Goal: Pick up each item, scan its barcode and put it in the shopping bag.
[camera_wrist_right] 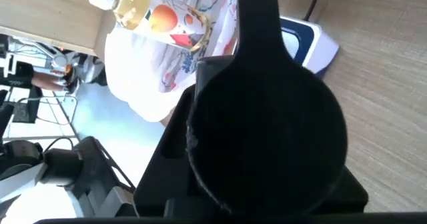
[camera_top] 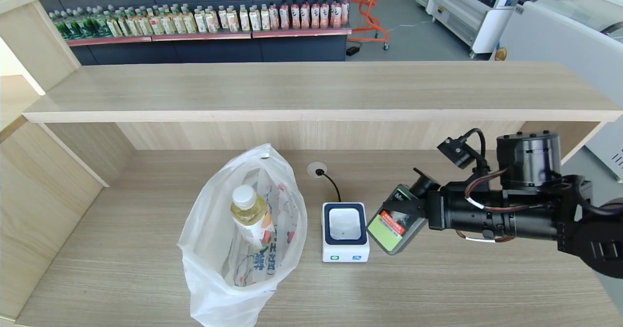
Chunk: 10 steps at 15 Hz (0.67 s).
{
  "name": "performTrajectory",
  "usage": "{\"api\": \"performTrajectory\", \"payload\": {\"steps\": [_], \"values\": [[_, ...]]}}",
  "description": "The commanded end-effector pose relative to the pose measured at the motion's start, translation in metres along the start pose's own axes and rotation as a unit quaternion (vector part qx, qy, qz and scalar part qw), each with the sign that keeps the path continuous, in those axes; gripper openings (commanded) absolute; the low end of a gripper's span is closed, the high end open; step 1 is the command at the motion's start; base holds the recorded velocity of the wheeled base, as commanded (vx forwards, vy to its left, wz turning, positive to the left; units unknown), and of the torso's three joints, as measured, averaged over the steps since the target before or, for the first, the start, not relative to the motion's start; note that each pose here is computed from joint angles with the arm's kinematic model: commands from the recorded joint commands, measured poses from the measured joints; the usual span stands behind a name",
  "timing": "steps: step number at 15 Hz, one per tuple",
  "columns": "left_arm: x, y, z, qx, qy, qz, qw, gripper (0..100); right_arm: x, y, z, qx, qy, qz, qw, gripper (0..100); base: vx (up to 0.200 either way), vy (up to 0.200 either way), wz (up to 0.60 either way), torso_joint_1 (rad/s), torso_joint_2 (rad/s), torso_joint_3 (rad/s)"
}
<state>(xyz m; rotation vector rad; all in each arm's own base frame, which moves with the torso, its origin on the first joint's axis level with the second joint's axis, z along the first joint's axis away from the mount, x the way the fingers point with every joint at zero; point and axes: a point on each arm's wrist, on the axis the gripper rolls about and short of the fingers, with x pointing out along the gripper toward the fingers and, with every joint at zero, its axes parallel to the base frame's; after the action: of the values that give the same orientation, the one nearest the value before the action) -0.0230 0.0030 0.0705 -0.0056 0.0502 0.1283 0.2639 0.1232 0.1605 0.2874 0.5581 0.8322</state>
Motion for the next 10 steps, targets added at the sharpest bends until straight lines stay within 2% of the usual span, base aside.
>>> {"api": "performTrajectory", "payload": {"steps": [1, 3, 7, 10], "values": [[0.000, 0.000, 0.000, 0.000, 0.000, 0.000, 1.0000, 100, 0.031, -0.008, -0.005, -0.005, 0.017, 0.009, 1.000, 0, 0.000, 0.000, 0.00, 0.000, 0.00, 0.000], [0.000, 0.000, 0.000, 0.000, 0.000, 0.000, 1.0000, 100, 0.058, -0.014, -0.005, -0.025, -0.001, 0.024, 0.999, 0, 0.000, 0.000, 0.00, 0.000, 0.00, 0.000], [0.000, 0.000, 0.000, 0.000, 0.000, 0.000, 1.0000, 100, 0.088, -0.023, -0.008, -0.053, 0.011, 0.029, 0.998, 0, 0.000, 0.000, 0.00, 0.000, 0.00, 0.000], [0.000, 0.000, 0.000, 0.000, 0.000, 0.000, 1.0000, 100, 0.103, -0.033, -0.012, -0.103, 0.018, 0.027, 0.994, 0, 0.000, 0.000, 0.00, 0.000, 0.00, 0.000]]}}
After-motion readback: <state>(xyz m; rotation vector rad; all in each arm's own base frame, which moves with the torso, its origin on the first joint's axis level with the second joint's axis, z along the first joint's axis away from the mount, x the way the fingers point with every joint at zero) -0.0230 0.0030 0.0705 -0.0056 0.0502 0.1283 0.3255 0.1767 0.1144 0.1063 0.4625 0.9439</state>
